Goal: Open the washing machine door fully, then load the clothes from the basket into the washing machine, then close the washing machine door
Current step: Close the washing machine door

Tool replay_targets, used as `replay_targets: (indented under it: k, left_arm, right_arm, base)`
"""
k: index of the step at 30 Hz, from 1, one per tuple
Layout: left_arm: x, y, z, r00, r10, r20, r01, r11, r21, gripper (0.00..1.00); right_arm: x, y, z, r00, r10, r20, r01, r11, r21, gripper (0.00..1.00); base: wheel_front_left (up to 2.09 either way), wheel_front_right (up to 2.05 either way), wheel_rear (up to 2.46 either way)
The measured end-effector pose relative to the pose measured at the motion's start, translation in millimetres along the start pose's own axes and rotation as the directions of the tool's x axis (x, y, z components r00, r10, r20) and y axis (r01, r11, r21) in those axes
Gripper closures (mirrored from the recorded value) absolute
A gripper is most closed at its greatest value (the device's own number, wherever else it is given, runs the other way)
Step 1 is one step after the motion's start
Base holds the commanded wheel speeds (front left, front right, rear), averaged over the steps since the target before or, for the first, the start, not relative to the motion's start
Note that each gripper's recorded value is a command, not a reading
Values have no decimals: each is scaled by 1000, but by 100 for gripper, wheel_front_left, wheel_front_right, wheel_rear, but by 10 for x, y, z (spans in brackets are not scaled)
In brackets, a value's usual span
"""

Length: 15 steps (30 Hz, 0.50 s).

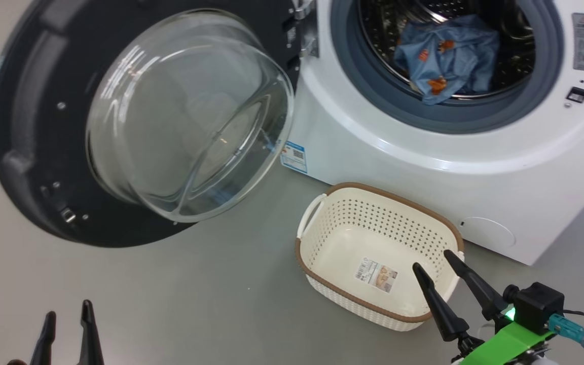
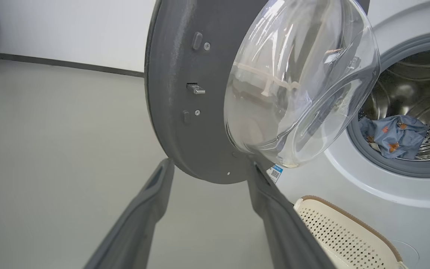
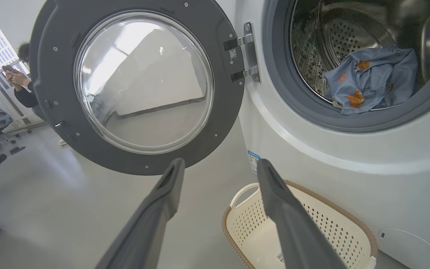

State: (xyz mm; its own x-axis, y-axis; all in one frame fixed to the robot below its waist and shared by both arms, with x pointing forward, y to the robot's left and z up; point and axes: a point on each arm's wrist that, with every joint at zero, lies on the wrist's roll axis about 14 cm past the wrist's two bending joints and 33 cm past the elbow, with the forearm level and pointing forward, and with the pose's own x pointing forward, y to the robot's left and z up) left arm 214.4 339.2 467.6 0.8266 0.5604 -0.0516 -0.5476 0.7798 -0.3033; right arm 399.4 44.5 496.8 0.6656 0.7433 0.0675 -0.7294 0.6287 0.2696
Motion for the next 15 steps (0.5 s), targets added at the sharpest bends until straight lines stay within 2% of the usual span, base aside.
replay_targets:
  k: [5,15]
  left_arm:
    - [-51,156,65,998,53,20,-53,999,-5,0]
    - [-90,210,72,996,80,24,-80,997,-15,0]
  right_arm:
    - [143,123,-10,998,58,-5,-59,998,-5,0]
    - [211,152,-49,996,82,-19,-82,997,3,0]
  base:
    - [0,0,0]
    - [0,0,0]
